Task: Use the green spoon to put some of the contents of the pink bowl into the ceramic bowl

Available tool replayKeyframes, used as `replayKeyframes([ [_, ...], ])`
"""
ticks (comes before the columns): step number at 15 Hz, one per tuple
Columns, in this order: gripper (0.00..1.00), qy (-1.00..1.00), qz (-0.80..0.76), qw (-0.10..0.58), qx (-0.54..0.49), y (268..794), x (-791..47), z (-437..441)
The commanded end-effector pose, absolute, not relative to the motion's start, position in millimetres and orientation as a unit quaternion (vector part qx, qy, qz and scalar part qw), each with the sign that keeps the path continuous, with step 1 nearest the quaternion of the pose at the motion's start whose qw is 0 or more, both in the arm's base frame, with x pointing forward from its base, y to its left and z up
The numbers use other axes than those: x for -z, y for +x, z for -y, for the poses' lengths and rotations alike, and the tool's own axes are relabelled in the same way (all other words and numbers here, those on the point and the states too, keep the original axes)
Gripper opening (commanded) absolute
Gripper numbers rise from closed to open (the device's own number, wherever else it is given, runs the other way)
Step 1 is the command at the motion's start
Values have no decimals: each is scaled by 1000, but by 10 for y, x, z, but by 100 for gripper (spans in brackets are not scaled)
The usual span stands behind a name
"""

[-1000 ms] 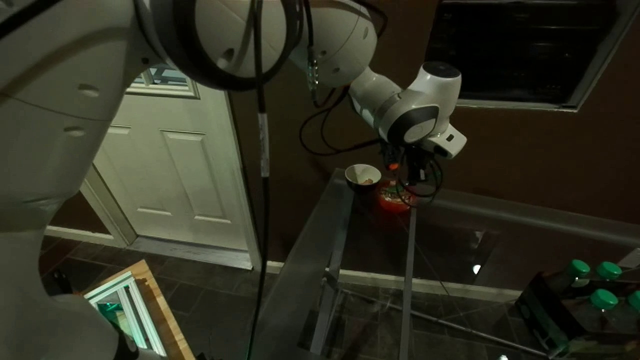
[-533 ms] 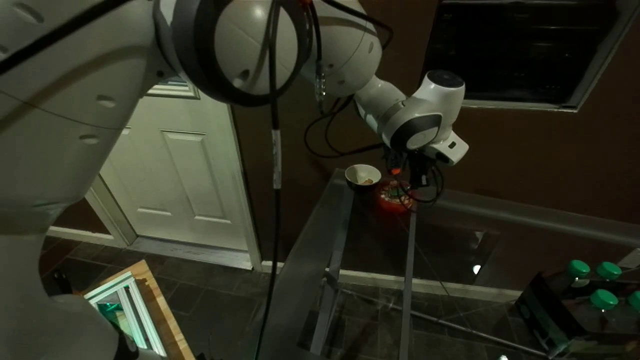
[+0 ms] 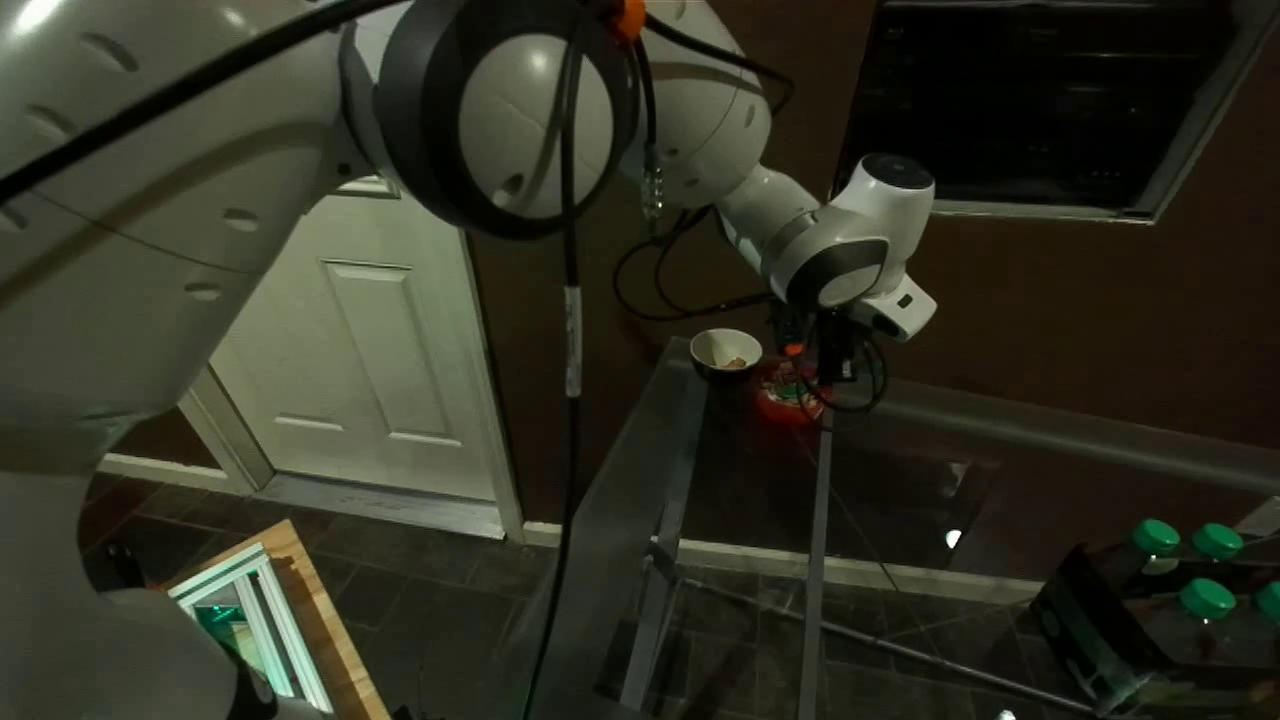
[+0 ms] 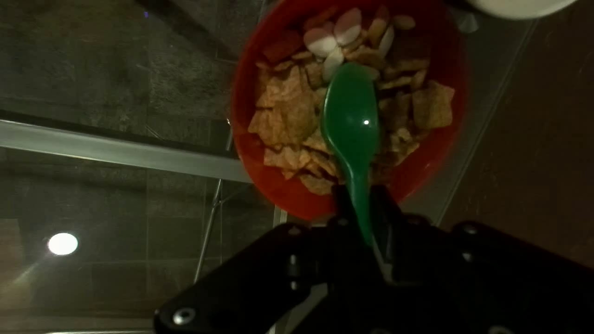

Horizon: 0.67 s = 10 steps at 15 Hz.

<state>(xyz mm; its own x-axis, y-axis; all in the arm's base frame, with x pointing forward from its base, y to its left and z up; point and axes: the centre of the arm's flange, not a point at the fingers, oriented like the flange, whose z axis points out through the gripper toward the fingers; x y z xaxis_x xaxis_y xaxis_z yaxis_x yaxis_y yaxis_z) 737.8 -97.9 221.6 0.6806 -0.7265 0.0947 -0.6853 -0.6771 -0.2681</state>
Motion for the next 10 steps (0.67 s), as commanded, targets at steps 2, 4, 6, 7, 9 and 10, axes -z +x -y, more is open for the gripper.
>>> replayKeyframes([
  [2, 6, -910, -389, 120, 82, 7500, -2179, 1006],
  [4, 41, -910, -390, 118, 82, 7495, -2202, 995],
  [6, 54, -912, -385, 119, 79, 7459, -2276, 952],
  [7, 60, -913, -383, 119, 77, 7422, -2343, 923],
  [9, 75, -916, -376, 117, 82, 7357, -2478, 862],
  [10, 81, -918, -371, 109, 86, 7310, -2579, 818],
])
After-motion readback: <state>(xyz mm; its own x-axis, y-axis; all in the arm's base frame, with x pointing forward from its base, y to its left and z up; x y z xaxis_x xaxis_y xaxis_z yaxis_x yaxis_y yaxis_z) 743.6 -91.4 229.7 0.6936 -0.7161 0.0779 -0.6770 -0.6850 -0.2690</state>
